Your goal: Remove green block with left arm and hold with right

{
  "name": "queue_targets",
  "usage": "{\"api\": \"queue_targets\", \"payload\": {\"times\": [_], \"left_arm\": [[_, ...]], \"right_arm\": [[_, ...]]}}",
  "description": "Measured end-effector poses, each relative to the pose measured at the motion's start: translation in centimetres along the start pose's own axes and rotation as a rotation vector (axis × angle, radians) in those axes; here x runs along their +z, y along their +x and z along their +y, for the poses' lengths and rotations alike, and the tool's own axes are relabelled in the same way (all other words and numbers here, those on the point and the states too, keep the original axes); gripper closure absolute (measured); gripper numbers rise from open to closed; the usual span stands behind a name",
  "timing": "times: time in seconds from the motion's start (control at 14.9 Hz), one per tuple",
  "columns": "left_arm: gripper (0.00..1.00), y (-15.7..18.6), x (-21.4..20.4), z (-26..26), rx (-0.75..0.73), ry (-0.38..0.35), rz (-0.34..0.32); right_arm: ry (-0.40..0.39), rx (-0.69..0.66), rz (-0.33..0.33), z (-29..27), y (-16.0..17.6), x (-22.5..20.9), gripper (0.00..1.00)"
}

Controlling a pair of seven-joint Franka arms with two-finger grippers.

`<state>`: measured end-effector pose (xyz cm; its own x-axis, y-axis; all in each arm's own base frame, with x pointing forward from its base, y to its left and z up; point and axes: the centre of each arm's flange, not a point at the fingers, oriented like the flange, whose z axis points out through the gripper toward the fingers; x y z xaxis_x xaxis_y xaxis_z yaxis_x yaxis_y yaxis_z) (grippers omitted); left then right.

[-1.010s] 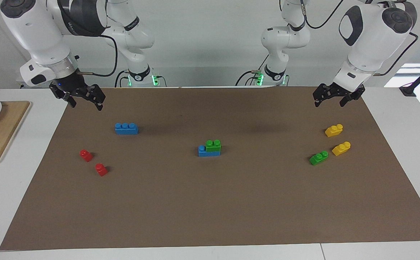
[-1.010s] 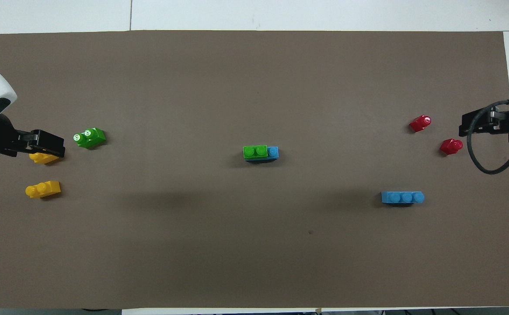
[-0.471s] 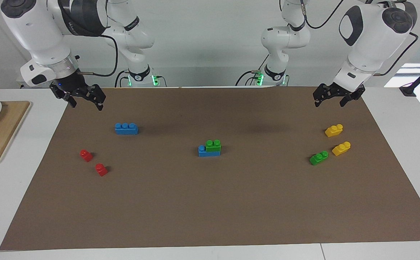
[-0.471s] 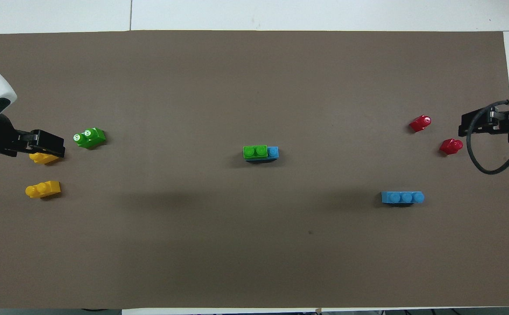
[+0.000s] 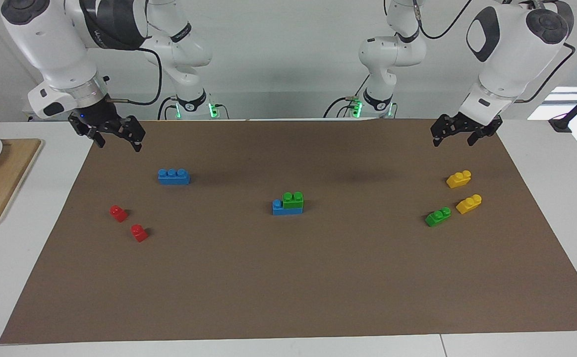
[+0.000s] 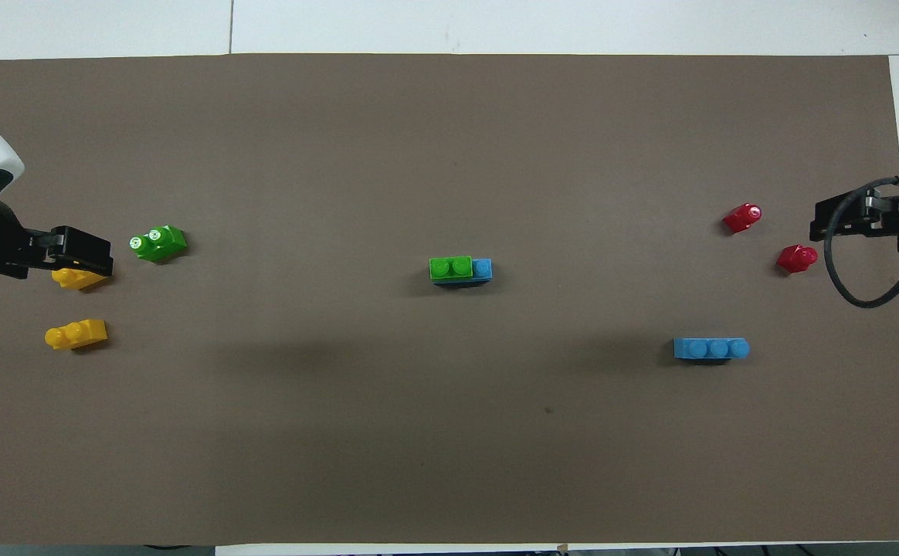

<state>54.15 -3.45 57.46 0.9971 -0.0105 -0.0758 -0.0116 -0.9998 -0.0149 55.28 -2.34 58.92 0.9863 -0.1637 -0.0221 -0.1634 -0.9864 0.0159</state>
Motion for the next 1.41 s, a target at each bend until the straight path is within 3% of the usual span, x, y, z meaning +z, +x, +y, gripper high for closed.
{"api": "queue_targets", "payload": {"times": [0.27, 0.4, 0.74, 1.01, 1.21, 1.41], "left_arm": [[0.0, -0.2, -0.6, 4.1, -0.218, -0.033, 0.028], [0.0, -0.3, -0.8, 6.9, -0.382, -0.075, 0.048], [0.0, -0.8, -0.2, 12.0, -0.847, -0.145, 0.028], [0.0, -1.2, -1.7, 16.7, -1.103, -0.172, -0.002], [0.0, 0.2, -2.6, 19.2, -1.224, -0.183, -0.079], [0.0, 0.9, -0.2, 24.1, -1.305, -0.144, -0.118]], "right_arm": [[0.0, 0.014, 0.0, 0.1, 0.0, 0.0, 0.0], [0.0, 0.097, -0.001, 0.0, 0.0, 0.1, 0.0], [0.078, 0.575, -0.057, -1.6, -0.6, 0.8, 0.0], [0.13, 0.985, -0.137, -3.9, -1.3, 1.2, 0.0], [0.155, 1.143, -0.194, -6.6, -1.8, 2.8, 0.0], [0.199, 1.239, -0.252, -8.9, -1.9, 4.5, 0.0]]}}
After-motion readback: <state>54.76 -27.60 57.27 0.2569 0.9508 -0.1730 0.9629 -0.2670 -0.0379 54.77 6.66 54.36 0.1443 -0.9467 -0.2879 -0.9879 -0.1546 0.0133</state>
